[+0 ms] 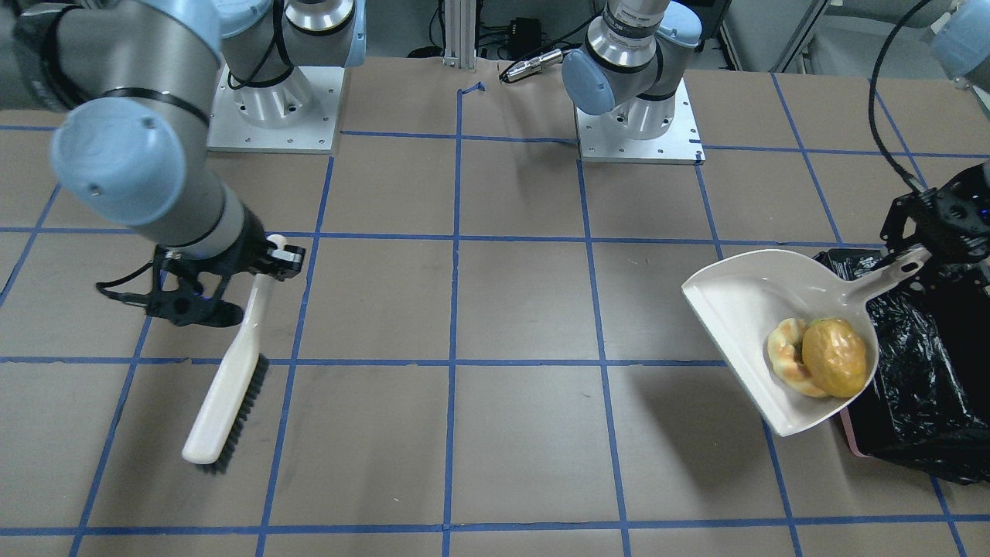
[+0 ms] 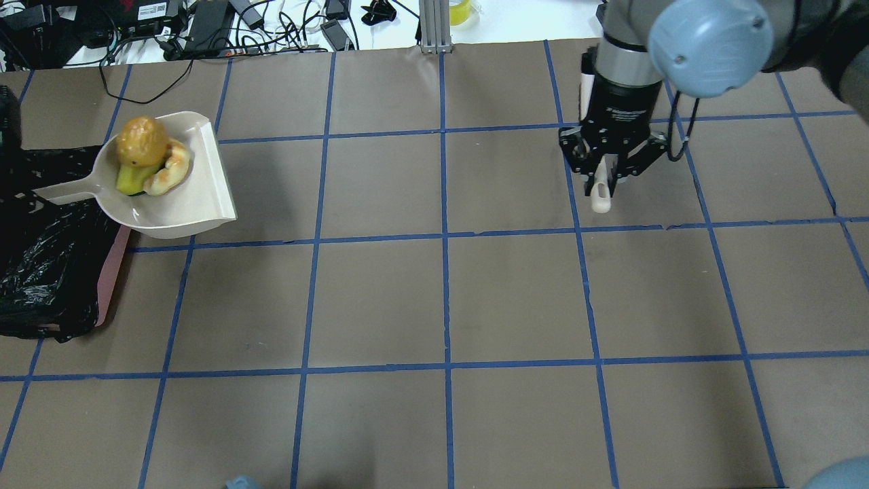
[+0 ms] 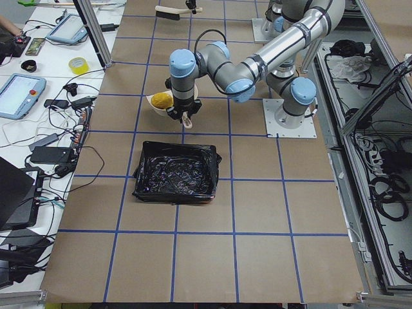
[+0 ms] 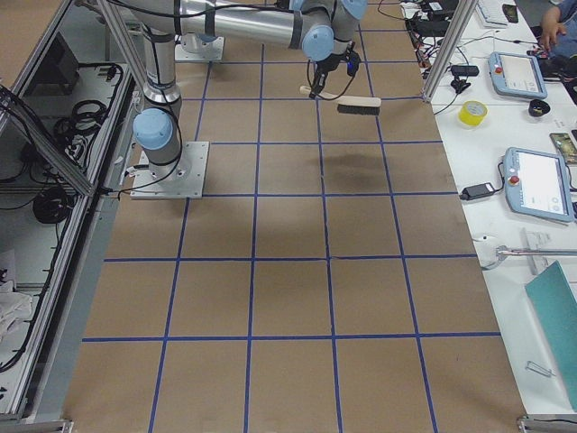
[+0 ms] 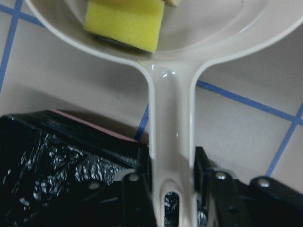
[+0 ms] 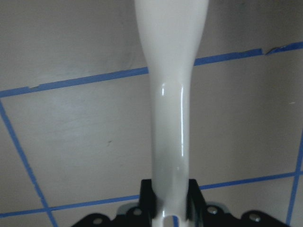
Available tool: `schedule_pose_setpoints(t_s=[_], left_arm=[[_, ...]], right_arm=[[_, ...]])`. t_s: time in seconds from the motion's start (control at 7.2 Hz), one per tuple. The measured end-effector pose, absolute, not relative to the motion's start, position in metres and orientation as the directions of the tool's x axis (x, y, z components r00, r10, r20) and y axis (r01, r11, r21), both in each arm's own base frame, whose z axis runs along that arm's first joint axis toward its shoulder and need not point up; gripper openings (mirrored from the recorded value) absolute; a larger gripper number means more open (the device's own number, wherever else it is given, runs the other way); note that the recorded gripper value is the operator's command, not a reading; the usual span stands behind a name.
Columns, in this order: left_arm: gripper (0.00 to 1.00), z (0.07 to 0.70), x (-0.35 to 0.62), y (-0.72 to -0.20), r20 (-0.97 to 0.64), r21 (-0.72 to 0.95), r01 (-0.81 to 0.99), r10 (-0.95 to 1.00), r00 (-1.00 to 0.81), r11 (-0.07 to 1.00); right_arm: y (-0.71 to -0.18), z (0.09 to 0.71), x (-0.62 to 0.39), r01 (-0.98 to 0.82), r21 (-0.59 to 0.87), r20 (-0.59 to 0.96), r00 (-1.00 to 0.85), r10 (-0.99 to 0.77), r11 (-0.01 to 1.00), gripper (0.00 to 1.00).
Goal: Sweep and dump trash into bin
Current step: 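Carry the dustpan over the bin with the left gripper while the right returns the brush, then tilt the dustpan with the left gripper to dump items into the bin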
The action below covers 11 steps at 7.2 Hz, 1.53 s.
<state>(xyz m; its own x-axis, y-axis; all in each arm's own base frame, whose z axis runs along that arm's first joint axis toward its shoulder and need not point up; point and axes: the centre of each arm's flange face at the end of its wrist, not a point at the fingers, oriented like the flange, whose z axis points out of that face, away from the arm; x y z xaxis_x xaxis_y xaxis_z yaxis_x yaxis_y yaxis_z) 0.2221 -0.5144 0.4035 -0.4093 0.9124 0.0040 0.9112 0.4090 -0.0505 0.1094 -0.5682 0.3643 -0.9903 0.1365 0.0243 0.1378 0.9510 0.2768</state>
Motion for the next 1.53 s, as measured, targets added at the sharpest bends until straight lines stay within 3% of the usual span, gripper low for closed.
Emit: schedule_pose_setpoints(t_s=[0.28, 0.56, 0.97, 1.25, 1.39, 1.53], left_arm=[[0.0, 0.413, 0.294, -0.485, 0.029, 0.038, 0.907, 0.907, -0.42, 0.419], [0.0, 0.425, 0.374, -0.456, 0.018, 0.076, 0.916, 0.918, -0.396, 0.393], [0.0, 0.436, 0.436, -0.447, -0.014, 0.156, 0.918, 0.93, -0.367, 0.365], [0.0, 0.446, 0.455, -0.453, -0.053, 0.307, 0.912, 0.962, -0.268, 0.271], [0.0, 0.448, 0.454, -0.459, -0.035, 0.376, 0.905, 0.98, -0.198, 0.196], [0.0, 0.453, 0.443, -0.471, -0.008, 0.461, 0.88, 0.992, -0.126, 0.116]], right_arm=[[-0.584, 0.31, 0.001, 0.045, 0.235, -0.022, -0.998, 0.052, 0.971, 0.0], [-0.594, 0.26, -0.065, -0.049, 0.206, 0.026, -0.998, -0.055, 0.977, 0.0], [-0.585, 0.234, -0.081, -0.051, 0.263, 0.079, -0.994, -0.074, 0.963, 0.0], [-0.581, 0.227, -0.081, -0.035, 0.276, 0.085, -0.995, -0.061, 0.96, 0.0], [-0.581, 0.226, -0.081, -0.028, 0.277, 0.087, -0.995, -0.054, 0.961, 0.16], [-0.581, 0.226, -0.081, -0.027, 0.277, 0.088, -0.995, -0.053, 0.961, 0.59]])
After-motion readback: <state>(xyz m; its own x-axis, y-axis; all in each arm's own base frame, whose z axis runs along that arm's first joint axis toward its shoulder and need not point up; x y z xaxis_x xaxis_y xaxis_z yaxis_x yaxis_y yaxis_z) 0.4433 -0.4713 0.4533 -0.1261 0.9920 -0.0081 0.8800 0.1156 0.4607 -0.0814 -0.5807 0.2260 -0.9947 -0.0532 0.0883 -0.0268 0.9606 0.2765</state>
